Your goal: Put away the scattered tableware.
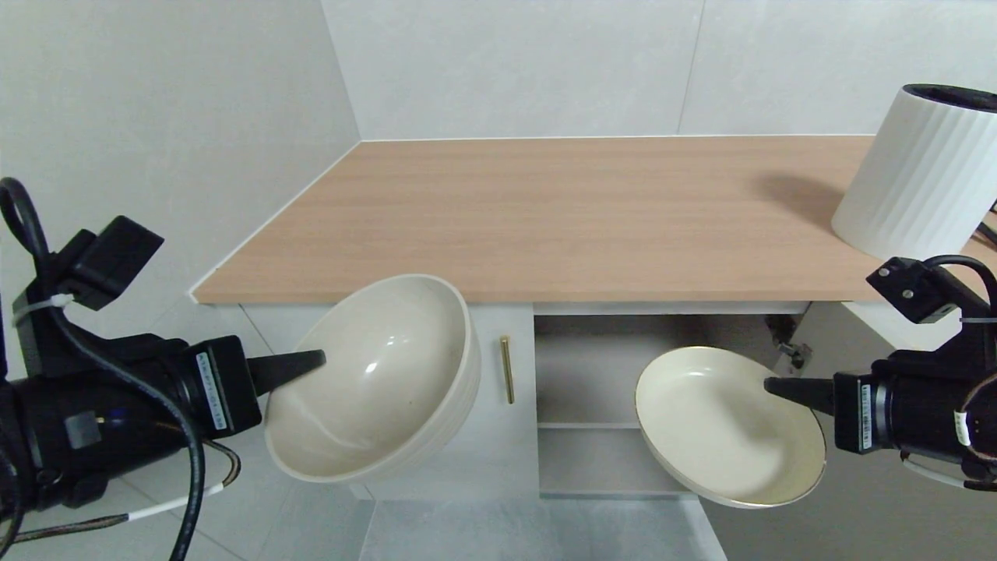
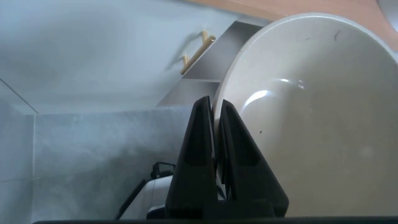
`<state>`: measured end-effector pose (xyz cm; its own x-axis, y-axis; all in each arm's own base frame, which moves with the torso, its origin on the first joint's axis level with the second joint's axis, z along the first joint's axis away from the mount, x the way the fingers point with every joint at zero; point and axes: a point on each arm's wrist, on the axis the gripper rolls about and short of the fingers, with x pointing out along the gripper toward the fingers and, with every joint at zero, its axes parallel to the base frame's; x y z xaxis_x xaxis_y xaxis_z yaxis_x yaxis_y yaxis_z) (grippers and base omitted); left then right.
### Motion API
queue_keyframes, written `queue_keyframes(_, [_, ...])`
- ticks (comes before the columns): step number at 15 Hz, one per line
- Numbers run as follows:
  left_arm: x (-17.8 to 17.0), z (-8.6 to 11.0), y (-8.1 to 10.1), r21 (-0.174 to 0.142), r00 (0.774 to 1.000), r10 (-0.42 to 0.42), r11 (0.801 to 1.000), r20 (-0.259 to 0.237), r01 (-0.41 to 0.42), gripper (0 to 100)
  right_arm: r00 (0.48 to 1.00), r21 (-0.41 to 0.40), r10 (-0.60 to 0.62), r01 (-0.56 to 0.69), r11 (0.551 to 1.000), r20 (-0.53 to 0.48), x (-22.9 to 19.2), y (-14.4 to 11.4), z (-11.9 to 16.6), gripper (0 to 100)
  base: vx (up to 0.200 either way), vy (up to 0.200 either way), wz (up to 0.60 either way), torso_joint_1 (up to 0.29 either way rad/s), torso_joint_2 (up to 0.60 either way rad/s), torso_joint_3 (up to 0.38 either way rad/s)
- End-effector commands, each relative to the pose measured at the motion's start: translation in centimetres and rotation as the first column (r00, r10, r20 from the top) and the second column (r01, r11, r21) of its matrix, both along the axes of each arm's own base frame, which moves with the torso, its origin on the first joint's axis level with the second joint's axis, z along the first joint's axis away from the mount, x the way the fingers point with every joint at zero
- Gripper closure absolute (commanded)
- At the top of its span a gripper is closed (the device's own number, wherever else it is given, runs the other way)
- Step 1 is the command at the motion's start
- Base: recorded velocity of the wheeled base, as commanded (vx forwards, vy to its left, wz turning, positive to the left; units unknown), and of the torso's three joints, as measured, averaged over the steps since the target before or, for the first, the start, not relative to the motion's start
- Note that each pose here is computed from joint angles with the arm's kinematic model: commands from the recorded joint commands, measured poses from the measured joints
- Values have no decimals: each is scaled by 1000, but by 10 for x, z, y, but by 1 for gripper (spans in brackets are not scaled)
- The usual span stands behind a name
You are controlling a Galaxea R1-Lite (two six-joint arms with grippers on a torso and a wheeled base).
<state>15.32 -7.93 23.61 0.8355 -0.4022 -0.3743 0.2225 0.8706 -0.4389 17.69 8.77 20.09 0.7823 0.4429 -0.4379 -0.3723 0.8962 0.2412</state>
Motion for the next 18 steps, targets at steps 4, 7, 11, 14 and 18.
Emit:
queue_keyframes(4, [1, -2, -1, 4, 1000, 0, 1000, -6, 0, 100, 999, -28, 20, -19, 999, 26, -1, -1, -12, 100, 0, 0, 0, -172, 376, 204])
queue_keyframes(7, [1, -2, -1, 4, 1000, 0, 1000, -6, 0, 100, 999, -27, 20, -19, 999, 27, 0, 0, -16, 100, 0, 0, 0, -196, 453, 250])
queue_keyframes(11, [1, -2, 0, 5, 1000, 0, 1000, -8, 0, 100, 999, -40, 27, -26, 999, 34, 0, 0, -16, 100, 0, 0, 0, -195, 463, 262])
queue_keyframes(14, [1, -2, 0, 5, 1000, 0, 1000, -8, 0, 100, 999, -47, 28, -27, 999, 20, 2, 1, -19, 100, 0, 0, 0, -180, 452, 264])
queue_keyframes(18, [1, -2, -1, 6, 1000, -2, 1000, -7, 2, 100, 1000, -50, 28, -27, 998, 12, 3, 2, -21, 100, 0, 0, 0, -68, 199, 99])
